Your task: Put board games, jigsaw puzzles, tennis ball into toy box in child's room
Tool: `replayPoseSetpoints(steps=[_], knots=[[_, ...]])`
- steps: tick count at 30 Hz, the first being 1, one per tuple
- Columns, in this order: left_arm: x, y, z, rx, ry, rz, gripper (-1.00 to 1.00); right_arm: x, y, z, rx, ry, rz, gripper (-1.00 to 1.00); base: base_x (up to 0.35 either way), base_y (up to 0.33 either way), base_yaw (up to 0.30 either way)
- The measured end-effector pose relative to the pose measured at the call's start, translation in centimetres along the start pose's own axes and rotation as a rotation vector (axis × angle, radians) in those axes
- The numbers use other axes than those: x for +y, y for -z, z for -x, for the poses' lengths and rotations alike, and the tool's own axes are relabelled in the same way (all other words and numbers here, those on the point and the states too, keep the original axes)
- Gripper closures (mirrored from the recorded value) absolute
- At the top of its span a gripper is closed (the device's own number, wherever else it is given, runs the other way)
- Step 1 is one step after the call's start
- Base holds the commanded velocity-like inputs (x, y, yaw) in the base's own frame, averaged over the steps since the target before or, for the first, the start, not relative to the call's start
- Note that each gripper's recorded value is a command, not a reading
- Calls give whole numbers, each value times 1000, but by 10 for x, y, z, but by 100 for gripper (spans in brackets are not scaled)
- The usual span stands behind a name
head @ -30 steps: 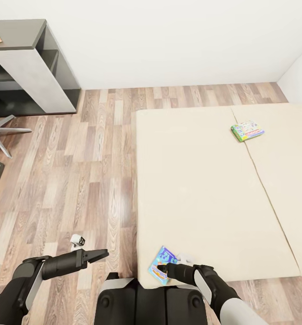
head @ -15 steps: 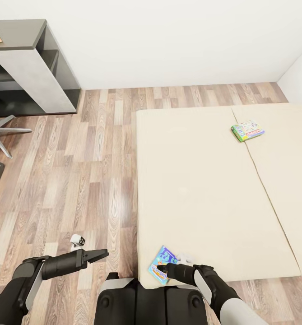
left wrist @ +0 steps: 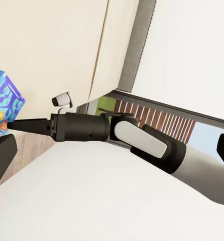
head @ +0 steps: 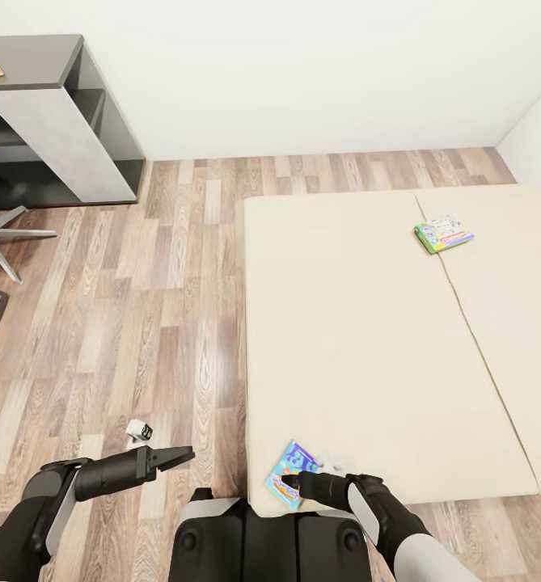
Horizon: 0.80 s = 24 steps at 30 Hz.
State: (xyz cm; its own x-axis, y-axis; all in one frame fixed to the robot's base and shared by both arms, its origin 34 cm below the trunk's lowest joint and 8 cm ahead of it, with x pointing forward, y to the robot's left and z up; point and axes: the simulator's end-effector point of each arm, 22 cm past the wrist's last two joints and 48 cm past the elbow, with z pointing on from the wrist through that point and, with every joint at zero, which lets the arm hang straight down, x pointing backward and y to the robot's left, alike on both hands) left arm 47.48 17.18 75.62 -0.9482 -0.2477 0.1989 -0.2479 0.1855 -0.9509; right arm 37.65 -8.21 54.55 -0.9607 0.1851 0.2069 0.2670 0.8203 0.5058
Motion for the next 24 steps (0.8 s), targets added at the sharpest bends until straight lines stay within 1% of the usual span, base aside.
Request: replayPoseSetpoints(steps=[13,24], knots=[[0,-1,0,0,0,-2,-100,0,0,0,0,0,0,-100,0,2,0],[0,-1,0,0,0,-1,-100,0,0,0,0,0,0,-100,0,31,0]])
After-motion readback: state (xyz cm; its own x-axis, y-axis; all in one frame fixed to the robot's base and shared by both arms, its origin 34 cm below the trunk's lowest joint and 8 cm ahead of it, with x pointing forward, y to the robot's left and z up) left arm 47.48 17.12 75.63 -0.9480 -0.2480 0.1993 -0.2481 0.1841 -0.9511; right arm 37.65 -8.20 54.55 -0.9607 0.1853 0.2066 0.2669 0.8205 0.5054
